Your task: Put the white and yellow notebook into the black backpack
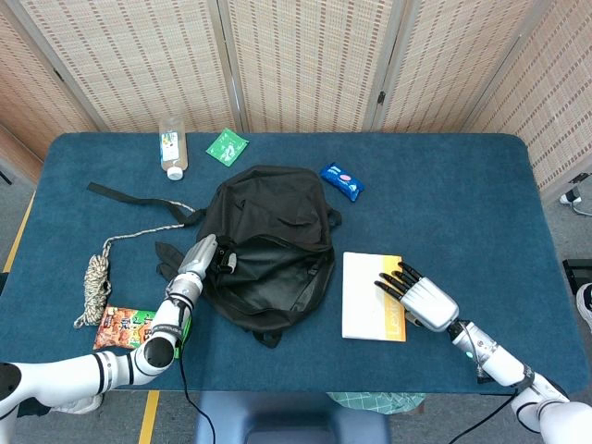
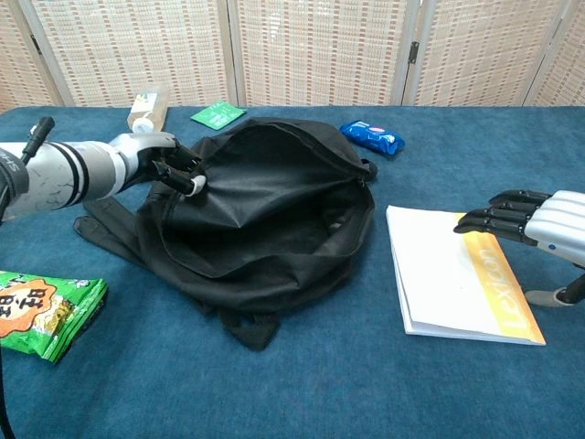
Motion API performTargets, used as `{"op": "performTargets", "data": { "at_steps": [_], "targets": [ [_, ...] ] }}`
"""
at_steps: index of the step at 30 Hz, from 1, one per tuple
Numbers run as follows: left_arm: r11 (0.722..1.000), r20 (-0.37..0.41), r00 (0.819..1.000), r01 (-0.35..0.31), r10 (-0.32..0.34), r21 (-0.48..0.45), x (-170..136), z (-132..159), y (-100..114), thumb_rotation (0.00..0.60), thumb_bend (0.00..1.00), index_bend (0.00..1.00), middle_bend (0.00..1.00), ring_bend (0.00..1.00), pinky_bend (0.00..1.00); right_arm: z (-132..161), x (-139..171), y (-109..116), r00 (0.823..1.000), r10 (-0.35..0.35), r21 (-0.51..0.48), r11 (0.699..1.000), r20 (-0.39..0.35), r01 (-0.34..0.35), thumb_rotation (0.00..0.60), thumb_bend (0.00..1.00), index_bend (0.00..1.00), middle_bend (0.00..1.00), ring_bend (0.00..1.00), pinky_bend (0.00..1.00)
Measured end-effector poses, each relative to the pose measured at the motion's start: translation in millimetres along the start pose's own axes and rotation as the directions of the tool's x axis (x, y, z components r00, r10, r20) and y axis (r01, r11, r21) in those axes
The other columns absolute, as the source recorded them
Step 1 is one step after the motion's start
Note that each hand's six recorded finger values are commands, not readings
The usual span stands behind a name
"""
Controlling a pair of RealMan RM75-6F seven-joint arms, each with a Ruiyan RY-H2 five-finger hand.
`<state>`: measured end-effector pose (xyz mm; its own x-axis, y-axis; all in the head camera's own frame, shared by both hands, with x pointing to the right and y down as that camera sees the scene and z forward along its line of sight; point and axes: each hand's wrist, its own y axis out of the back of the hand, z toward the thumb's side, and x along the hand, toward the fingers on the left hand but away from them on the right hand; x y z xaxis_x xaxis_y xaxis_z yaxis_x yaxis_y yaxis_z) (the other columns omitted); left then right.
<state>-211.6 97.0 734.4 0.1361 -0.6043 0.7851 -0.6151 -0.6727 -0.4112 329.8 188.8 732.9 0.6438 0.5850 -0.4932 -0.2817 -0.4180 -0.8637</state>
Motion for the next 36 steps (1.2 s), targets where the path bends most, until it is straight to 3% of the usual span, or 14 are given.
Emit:
{"op": "performTargets", "data": {
  "at_steps": [23,36],
  "targets": [
    [1.0,-0.004,1.0,0.01,-0.01,0.002,0.6,-5.2,0.2,0.6,0.65,0.61,0.34,0.27,0.04,8.8,-10.9,4.3,0.999,-0.044,-0.009,0.999,-0.001,0.044,0.6,0.25,0.18,0.21,0.24,0.12],
    [1.0,0.002,1.0,0.01,-0.01,-0.007,-1.0,-5.4,2.8,0.6,0.65,0.6,0.34,0.27,0.04,20.7,-19.8,20.4,0.982,-0.183,-0.057,0.981,0.037,0.185,0.6,0.25,0.25,0.27,0.31,0.16]
  ]
}}
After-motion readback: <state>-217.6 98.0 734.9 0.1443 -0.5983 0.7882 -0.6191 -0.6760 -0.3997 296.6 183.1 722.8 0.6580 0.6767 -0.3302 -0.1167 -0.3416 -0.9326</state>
